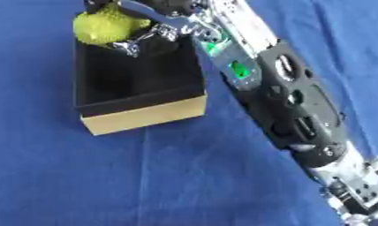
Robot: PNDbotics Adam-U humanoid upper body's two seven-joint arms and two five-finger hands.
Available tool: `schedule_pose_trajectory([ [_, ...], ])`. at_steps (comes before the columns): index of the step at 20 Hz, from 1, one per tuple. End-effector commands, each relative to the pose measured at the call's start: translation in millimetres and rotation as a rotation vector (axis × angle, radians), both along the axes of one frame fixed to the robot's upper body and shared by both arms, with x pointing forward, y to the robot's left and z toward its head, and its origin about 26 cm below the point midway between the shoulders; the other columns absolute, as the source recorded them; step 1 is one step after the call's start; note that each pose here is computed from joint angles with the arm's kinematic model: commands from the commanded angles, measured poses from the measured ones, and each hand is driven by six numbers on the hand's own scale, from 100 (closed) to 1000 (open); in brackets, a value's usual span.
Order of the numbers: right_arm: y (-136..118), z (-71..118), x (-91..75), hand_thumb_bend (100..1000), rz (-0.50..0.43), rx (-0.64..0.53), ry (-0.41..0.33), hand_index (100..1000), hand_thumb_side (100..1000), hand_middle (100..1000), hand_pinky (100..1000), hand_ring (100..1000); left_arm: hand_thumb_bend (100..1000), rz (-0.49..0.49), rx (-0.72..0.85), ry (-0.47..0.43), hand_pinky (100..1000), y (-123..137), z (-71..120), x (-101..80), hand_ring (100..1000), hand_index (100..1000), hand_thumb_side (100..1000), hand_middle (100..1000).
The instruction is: Pick up objects on the table and place them in the box.
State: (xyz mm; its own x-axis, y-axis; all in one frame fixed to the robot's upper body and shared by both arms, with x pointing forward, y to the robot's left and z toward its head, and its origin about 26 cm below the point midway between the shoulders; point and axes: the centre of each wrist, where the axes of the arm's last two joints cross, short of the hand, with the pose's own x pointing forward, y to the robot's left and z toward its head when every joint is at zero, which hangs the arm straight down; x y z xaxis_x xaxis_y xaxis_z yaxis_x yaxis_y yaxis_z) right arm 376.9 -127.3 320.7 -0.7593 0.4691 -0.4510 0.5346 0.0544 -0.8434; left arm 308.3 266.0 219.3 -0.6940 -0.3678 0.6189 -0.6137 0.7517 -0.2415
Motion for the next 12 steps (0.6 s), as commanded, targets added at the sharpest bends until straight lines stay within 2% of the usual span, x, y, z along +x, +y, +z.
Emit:
schedule_pose_trajectory([
  [1,6.7,-4.2,3.0,102,-0.035,0.020,-0.029,574,100,464,685,507,901,0.010,0.003,-0.022,489,2.2,5.4,-2.7,681,664,741,659],
  [10,12.3,-27.0,16.0,105,-0.075,0.019,-0.007,595,100,478,705,528,903,0.006,0.001,-0.016,488,1.6,4.6,-2.7,681,664,741,659],
  [11,12.0,-28.0,16.7,167,-0.079,0.013,-0.003,636,100,514,735,566,903,0.006,0.001,-0.016,488,1.6,4.6,-2.7,681,663,741,659],
  [12,11.7,-28.4,17.1,184,-0.084,0.009,0.001,649,100,525,742,576,903,0.005,0.000,-0.015,488,1.6,4.5,-2.7,681,663,741,659],
])
